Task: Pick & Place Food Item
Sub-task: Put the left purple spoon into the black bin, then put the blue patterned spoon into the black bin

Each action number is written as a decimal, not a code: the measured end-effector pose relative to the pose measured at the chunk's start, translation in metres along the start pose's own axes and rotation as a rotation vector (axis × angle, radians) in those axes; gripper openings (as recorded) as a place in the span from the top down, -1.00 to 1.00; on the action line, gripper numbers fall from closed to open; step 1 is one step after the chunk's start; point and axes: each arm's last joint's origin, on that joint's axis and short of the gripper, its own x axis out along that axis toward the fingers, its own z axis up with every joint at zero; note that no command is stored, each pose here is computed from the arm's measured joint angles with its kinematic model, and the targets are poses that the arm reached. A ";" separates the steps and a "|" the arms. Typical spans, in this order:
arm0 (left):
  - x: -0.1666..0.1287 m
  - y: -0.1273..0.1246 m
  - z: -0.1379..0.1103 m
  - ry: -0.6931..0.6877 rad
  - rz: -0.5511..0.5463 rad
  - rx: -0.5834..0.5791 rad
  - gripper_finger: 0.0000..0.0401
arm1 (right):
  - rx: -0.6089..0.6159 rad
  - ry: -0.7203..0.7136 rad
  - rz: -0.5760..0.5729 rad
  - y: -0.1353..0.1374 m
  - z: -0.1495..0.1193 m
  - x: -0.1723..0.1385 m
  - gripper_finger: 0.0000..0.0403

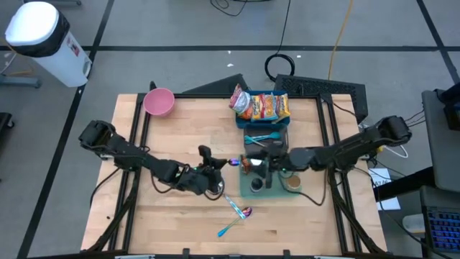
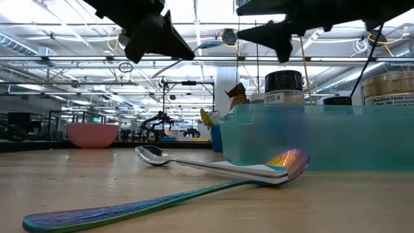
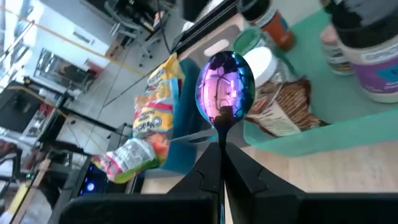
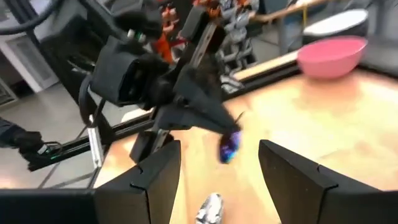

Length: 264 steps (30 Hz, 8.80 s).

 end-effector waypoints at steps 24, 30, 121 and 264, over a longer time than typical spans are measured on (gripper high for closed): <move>-0.002 -0.002 -0.005 0.043 0.020 -0.024 0.96 | 0.246 0.119 0.064 -0.037 -0.019 0.042 -0.03; -0.002 -0.002 -0.006 0.056 0.017 -0.014 0.97 | 0.269 0.149 0.158 -0.033 -0.018 0.042 -0.03; 0.015 0.004 -0.008 0.042 -0.173 -0.382 -0.21 | 0.182 0.240 -0.316 -0.075 0.019 -0.076 1.00; 0.006 0.035 -0.026 0.214 0.008 0.000 0.85 | 0.051 0.008 -0.070 -0.037 0.001 0.027 -0.02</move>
